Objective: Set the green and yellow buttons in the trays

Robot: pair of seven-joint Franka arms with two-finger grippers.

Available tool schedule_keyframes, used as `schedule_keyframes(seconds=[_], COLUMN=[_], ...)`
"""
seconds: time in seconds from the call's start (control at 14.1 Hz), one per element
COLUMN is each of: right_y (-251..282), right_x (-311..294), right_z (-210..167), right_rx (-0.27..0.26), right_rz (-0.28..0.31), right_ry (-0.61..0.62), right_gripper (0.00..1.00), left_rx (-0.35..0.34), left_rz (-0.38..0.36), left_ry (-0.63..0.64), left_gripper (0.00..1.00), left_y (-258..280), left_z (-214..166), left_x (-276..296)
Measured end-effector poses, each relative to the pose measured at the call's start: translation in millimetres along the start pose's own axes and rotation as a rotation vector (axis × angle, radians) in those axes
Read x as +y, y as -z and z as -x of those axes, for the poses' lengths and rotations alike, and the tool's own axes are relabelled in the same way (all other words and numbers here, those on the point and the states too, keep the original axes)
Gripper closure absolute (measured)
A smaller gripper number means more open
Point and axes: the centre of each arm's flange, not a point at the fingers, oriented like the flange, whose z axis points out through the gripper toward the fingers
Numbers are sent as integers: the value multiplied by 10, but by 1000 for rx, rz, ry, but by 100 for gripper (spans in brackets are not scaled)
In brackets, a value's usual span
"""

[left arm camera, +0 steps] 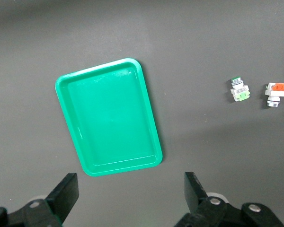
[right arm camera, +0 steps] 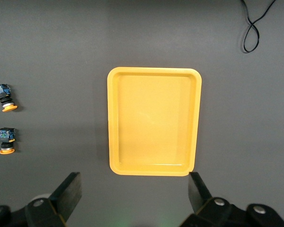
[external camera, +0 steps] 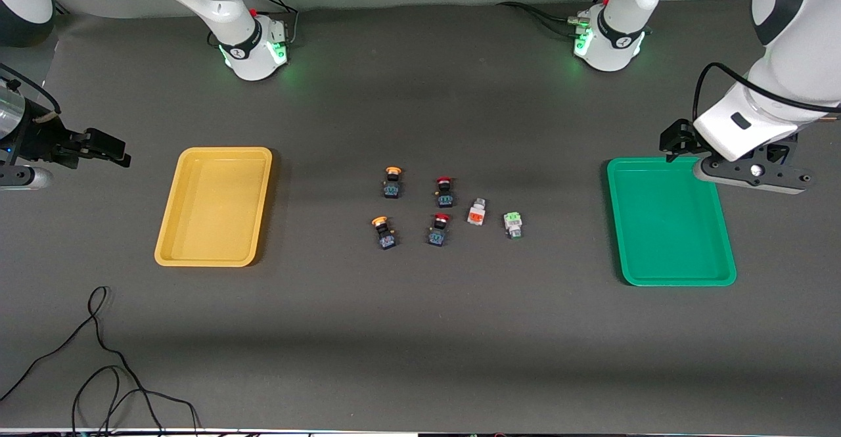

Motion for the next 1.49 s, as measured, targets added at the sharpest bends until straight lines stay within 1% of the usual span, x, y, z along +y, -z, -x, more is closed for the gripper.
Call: schedule_keyframes(seconds=[0.43, 0.64, 0.85, 1.0, 1.14, 1.35, 1.49], right_y=[-35, -55, -90, -133, -176, -330, -561], right_x=[0, -15, -293, -782, -1445, -2511, -3163], right_z=[-46, -52, -29, 17, 137, 412, 605], right_rx=[-5, -17, -37, -45, -44, -9, 7], right_rz=[0, 0, 4, 14, 27, 29, 29], right_ry=[0, 3, 29, 22, 0, -51, -85], right_gripper=[0, 0, 0, 0, 0, 0, 0], left_rx=[-2, -3, -4, -4, -4, -5, -5], left_rz=[1, 1, 2, 2, 3, 4, 4], left_ry=[0, 0, 1, 2, 2, 3, 3], left_gripper=[0, 0, 0, 0, 0, 0, 0], left_y=[-11, -16, -22, -24, -25, -26, -27], left_z=[-5, -8, -11, -11, -12, -12, -12], left_x=[0, 0, -6, -9, -12, -15, -17])
